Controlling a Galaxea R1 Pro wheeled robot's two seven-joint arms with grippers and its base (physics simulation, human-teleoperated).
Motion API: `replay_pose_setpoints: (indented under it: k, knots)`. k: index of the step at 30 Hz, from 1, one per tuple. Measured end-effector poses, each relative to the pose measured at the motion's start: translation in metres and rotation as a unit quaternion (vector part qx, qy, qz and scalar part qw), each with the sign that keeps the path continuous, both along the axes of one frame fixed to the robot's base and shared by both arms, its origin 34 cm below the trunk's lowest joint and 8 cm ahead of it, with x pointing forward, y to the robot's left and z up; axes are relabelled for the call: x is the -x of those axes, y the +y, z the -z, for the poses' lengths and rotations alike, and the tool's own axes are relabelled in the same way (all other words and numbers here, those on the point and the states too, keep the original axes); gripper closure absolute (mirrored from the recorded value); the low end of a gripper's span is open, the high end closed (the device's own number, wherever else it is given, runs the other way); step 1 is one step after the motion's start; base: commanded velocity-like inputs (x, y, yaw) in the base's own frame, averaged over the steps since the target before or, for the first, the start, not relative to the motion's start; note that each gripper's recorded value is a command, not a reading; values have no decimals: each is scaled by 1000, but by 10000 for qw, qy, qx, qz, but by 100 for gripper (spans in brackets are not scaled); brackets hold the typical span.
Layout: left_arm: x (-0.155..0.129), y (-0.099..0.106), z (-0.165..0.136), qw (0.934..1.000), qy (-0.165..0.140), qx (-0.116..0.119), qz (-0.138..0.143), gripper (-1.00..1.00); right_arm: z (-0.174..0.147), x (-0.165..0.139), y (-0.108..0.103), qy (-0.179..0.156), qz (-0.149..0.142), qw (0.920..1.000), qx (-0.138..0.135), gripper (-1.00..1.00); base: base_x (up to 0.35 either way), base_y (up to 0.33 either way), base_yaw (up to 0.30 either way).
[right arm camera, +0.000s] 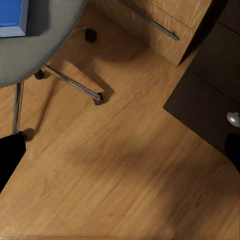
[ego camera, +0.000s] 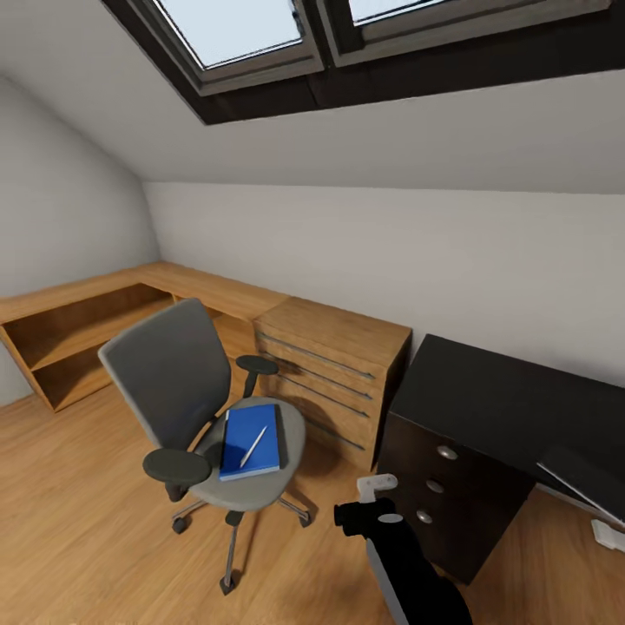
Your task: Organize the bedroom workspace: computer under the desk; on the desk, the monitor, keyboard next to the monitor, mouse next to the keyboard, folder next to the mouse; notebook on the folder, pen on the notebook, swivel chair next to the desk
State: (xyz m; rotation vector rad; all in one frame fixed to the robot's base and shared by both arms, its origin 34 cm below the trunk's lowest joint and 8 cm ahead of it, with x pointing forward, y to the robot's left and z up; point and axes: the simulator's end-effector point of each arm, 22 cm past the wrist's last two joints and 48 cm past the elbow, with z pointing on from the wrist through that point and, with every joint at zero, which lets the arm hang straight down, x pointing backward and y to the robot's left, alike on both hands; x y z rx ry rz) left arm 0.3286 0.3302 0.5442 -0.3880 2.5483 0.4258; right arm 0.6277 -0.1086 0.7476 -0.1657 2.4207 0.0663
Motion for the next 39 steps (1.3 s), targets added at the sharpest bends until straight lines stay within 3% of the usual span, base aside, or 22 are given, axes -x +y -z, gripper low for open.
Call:
replay_pose_setpoints:
  k: [12,21,39]
  knots:
    - [0,0,0,10000,0,-4,-2,-100,-2,-1,2,-33,1,10000,-45,-100,-13,17,0]
    - [-1,3,-1,10000,-22,-22,-12,-100,-12,-6,9,-160,66,9993,-337,-100,0,3,14]
    - [-2,5,-2,10000,-39,-34,-24,-100,-17,-10,12,-256,115,9986,-455,-100,0,264,244]
